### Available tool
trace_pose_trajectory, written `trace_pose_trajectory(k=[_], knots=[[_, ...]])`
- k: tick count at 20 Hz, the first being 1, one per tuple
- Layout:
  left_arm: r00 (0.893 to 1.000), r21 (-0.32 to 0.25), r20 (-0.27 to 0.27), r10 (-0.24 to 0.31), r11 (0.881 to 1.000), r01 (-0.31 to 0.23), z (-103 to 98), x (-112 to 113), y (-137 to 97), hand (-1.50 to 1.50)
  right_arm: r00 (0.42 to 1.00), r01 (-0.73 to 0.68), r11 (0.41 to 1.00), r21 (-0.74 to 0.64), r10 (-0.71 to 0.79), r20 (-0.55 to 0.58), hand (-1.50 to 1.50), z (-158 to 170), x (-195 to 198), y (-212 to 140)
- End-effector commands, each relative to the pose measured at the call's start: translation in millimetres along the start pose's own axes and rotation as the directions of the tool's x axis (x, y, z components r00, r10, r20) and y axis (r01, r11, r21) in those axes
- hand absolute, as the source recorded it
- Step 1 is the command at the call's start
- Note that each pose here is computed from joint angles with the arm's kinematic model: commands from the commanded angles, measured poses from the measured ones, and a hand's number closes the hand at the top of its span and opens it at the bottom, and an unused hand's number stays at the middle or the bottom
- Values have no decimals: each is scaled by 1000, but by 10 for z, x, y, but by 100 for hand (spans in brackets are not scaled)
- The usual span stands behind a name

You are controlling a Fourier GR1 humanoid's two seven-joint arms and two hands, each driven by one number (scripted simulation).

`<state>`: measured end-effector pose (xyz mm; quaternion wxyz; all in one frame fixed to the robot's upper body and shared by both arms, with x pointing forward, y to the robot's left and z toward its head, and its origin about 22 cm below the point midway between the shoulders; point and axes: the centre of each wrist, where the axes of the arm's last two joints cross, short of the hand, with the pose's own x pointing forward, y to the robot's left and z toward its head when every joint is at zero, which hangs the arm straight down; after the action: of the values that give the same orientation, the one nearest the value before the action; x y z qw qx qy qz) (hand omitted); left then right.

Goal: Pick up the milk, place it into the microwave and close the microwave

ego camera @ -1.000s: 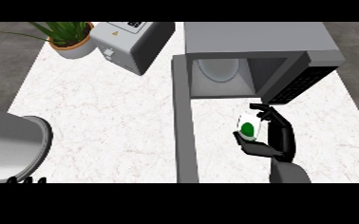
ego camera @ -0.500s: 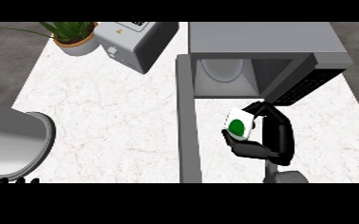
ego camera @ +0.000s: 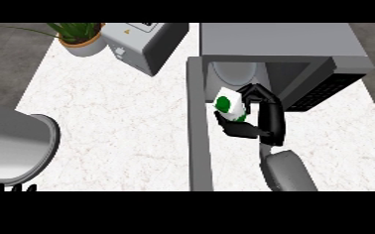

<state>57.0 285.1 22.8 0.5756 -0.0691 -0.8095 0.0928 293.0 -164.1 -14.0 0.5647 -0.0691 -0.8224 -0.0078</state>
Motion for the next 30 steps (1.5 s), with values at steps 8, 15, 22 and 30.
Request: trace_pose_trajectory(k=[8, 15, 22, 30], knots=[[1000, -23, -15, -3, 1000, 3, 123, 52, 159, -150, 992, -59, 996, -68, 51, -112, 150, -577, -453, 175], [1000, -27, -11, 13, 1000, -13, 93, 38, 119, -150, 962, -244, 967, -78, 231, -146, 150, -662, -679, -103], [1000, -55, 5, 22, 998, -21, 24, 64, 205, -150, 940, -327, 943, -62, 317, -128, 150, -885, -620, -161], [1000, -69, 1, 21, 997, -21, -58, -71, 209, -150, 860, -509, 855, -94, 509, -30, 150, -1074, -541, -434]])
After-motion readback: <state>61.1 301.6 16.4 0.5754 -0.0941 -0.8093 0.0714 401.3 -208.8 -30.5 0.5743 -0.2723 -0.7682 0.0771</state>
